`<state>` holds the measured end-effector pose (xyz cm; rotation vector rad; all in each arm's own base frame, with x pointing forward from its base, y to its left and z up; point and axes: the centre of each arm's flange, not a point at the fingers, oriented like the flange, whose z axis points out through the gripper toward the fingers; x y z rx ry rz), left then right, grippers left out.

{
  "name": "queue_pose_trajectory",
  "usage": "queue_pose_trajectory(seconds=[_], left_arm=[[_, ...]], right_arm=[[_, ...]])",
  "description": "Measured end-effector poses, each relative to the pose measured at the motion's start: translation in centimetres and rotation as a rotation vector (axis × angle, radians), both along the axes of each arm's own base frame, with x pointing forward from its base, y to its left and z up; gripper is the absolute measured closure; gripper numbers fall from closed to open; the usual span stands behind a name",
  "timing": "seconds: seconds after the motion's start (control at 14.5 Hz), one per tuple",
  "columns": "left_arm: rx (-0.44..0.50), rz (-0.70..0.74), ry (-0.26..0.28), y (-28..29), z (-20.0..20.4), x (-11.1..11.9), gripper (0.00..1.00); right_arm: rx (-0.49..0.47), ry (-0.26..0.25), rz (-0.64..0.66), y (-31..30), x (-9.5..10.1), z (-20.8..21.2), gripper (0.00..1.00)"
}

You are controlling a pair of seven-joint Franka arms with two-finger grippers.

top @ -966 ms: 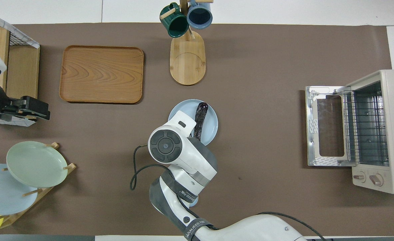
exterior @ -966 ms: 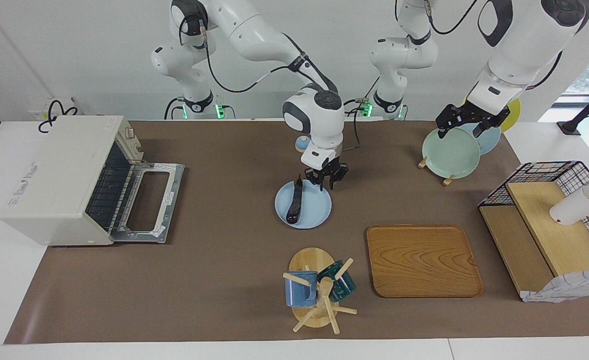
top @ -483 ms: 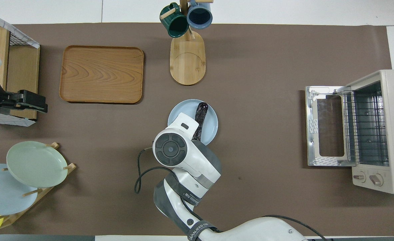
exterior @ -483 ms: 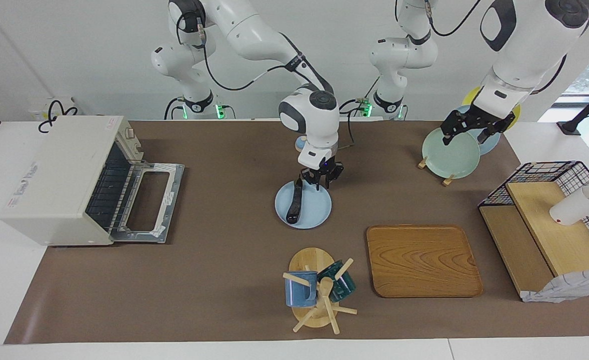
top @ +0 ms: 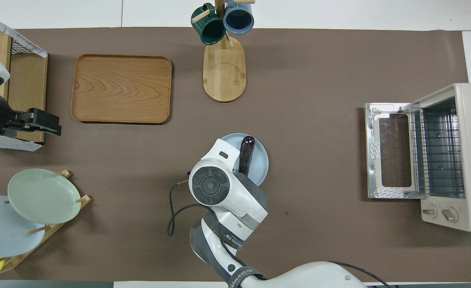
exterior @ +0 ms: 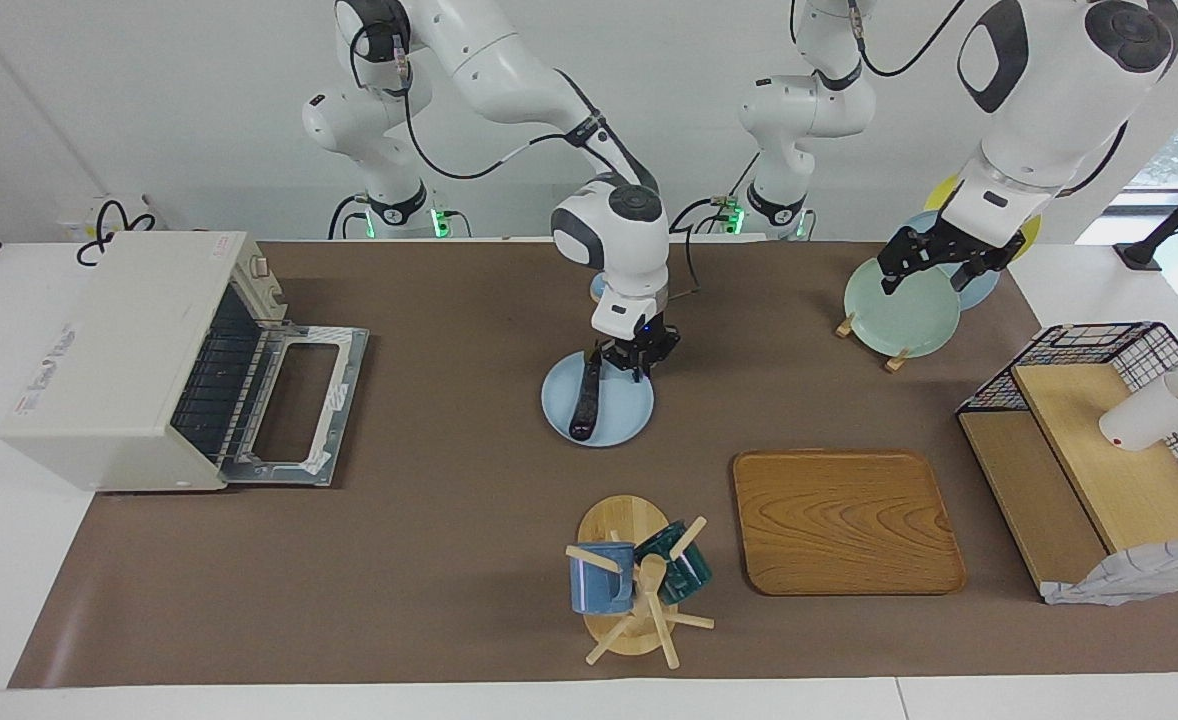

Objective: Put eggplant into oven
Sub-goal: 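Grasp the eggplant on the plate with the right gripper and lift it, then carry the eggplant with the right gripper into the open oven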

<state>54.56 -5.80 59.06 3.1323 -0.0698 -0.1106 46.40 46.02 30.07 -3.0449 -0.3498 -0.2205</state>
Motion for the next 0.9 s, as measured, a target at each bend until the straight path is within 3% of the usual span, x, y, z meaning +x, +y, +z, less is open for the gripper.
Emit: queue_pose_trajectory(seconds=[0.28, 0.48, 0.76, 0.9], left_arm=[[0.000, -0.003, 0.000, -0.2, 0.0, 0.0, 0.00], [0.000, 0.008, -0.003, 0.4, 0.1, 0.0, 0.00], [0.000, 0.010, -0.006, 0.6, 0.3, -0.1, 0.00], [0.000, 0.010, -0.006, 0.6, 0.3, -0.1, 0.00]], right_arm=[[-0.192, -0.015, 0.088, -1.0, 0.0, 1.2, 0.96], [-0.290, 0.002, 0.055, -3.8, 2.1, 3.8, 0.97], [-0.333, 0.050, 0.090, -16.3, 6.8, 9.3, 0.97], [-0.348, 0.091, 0.074, -22.7, 6.2, 11.2, 0.97]])
